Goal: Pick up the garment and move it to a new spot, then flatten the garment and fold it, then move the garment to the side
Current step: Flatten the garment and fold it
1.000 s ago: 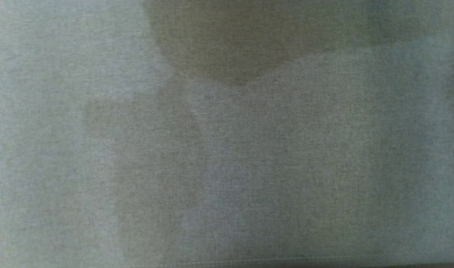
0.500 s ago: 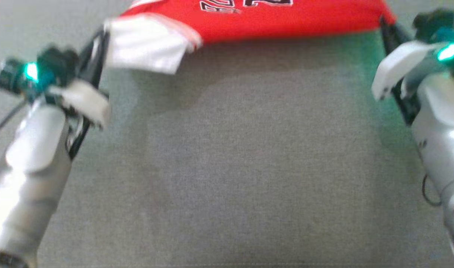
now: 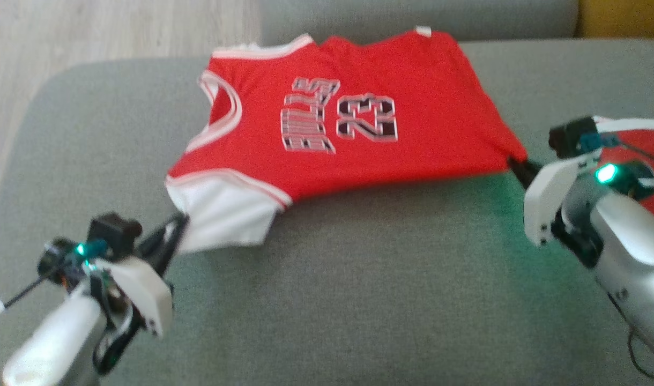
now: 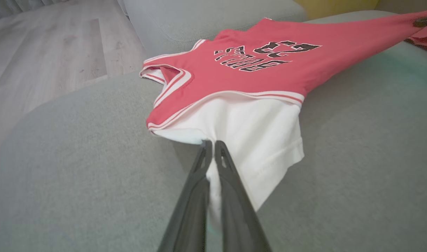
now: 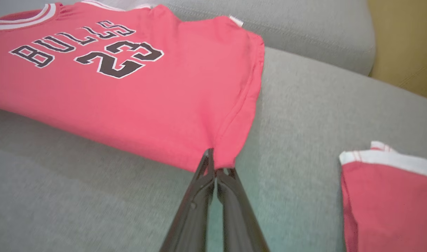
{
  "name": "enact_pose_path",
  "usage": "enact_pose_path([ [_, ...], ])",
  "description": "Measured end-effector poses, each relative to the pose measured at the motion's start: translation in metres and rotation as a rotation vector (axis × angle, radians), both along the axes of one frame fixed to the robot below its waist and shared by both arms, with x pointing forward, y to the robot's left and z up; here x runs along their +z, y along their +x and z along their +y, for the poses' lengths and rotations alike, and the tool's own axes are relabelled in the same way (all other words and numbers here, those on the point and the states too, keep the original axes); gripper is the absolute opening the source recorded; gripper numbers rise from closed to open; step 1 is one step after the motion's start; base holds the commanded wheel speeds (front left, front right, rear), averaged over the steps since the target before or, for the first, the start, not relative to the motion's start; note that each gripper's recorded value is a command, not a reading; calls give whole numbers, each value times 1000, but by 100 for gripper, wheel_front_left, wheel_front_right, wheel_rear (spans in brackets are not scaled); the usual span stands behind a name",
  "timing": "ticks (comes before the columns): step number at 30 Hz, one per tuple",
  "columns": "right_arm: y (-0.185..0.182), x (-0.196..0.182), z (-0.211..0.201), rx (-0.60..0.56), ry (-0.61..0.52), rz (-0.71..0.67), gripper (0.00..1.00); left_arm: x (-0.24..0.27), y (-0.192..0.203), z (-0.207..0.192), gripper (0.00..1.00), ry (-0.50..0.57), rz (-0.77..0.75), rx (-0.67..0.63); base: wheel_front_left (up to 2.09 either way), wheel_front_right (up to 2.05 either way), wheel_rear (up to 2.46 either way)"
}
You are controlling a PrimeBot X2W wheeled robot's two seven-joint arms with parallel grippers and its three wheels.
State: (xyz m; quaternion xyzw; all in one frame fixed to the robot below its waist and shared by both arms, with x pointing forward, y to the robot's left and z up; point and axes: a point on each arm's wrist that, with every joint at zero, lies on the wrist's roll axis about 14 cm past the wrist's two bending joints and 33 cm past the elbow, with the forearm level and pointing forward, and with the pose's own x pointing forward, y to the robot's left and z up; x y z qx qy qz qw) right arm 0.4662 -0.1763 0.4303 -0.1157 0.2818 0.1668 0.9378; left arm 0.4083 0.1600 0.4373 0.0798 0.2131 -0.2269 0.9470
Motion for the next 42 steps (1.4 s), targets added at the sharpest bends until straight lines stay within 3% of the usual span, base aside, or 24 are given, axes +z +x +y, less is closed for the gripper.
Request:
enact_pose_path([
  [10,-92,-23,-2,45,45,277,0,17,-85,-10,0,-35,108,-37,0,0,0],
  [18,-97,-17,-3,57,75,299,0,34,-87,-20,0,-59,77,-43,0,0,0],
  [24,-91,-19,-3,48,91,301,0,37,-68,-18,0,-52,64,-31,0,0,0],
  [30,-59,-5,3,41,117,258,0,51,-25,-18,0,-61,18,-18,0,0,0],
  [42,-15,-17,8,11,108,269,0,26,40,-22,0,-3,90,-26,0,0,0],
])
